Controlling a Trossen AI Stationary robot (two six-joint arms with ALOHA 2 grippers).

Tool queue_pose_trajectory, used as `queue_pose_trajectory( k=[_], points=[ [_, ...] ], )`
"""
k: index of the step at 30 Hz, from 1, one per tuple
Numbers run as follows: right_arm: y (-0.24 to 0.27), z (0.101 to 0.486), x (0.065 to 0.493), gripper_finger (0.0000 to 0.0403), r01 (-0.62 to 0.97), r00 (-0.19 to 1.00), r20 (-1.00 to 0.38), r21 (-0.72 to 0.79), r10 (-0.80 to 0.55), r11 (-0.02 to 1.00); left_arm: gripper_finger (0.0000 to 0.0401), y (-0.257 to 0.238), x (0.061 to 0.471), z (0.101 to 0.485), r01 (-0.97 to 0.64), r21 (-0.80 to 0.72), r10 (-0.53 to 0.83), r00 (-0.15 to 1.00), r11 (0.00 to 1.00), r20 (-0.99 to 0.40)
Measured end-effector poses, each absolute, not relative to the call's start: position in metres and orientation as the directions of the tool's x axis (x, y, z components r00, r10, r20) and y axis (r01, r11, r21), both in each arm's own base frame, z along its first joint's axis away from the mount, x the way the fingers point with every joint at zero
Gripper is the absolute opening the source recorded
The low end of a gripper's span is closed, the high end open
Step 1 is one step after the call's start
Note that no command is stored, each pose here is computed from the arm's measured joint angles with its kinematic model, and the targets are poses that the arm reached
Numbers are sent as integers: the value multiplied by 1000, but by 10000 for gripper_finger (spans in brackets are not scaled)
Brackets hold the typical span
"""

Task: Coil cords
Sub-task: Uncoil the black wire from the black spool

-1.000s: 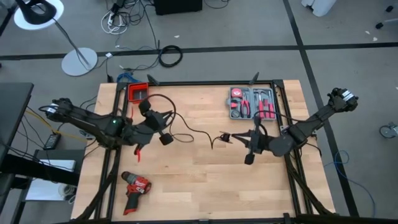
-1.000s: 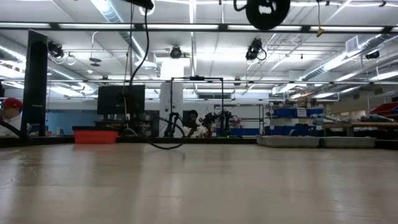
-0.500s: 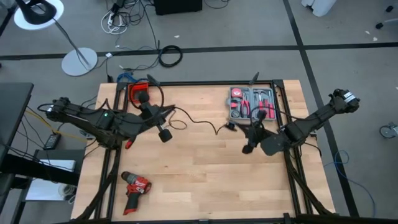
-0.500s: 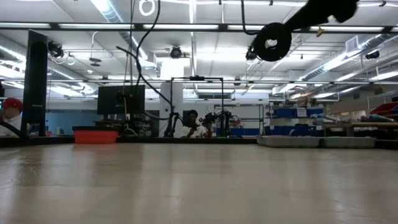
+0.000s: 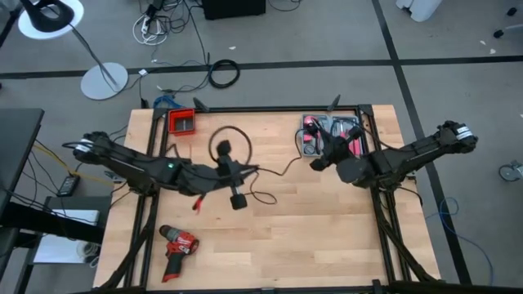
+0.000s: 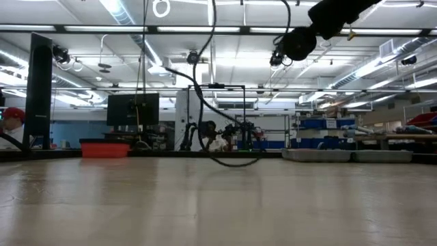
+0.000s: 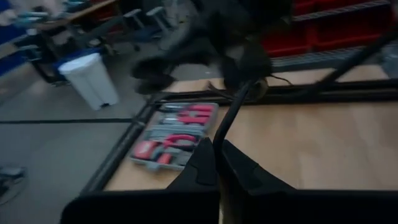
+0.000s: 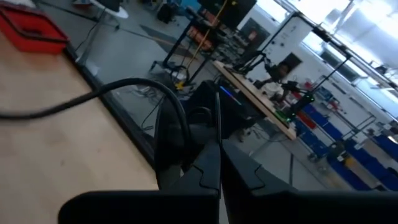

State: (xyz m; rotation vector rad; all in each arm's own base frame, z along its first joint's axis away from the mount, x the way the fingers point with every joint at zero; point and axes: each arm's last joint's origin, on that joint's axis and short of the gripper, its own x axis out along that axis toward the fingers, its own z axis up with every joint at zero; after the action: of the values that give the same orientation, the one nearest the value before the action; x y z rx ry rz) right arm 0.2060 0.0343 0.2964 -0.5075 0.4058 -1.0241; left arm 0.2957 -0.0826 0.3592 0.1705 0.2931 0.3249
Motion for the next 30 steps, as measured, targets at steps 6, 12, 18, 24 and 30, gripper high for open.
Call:
queue_pose_trajectory(
  k=[6, 12, 18, 24, 30],
  points=[
    [31, 314, 212, 0, 721, 462, -37, -566, -886, 399, 0, -91, 313, 337, -202, 159, 245, 912, 966, -330],
    [31, 336, 215, 0, 743, 509, 30, -520, -860, 422, 0, -100, 324, 317, -173, 155, 221, 892, 973, -393],
    [30, 358, 210, 0, 768, 535, 127, -487, -836, 417, 0, -104, 331, 305, -126, 129, 170, 882, 984, -439],
    [35, 371, 205, 0, 768, 587, 221, -454, -779, 451, 0, -100, 331, 294, -145, 184, 219, 837, 972, -502],
    [54, 372, 203, 0, 702, 695, 255, -445, -672, 556, 0, -76, 326, 283, -250, 286, 375, 725, 925, -578]
  ],
)
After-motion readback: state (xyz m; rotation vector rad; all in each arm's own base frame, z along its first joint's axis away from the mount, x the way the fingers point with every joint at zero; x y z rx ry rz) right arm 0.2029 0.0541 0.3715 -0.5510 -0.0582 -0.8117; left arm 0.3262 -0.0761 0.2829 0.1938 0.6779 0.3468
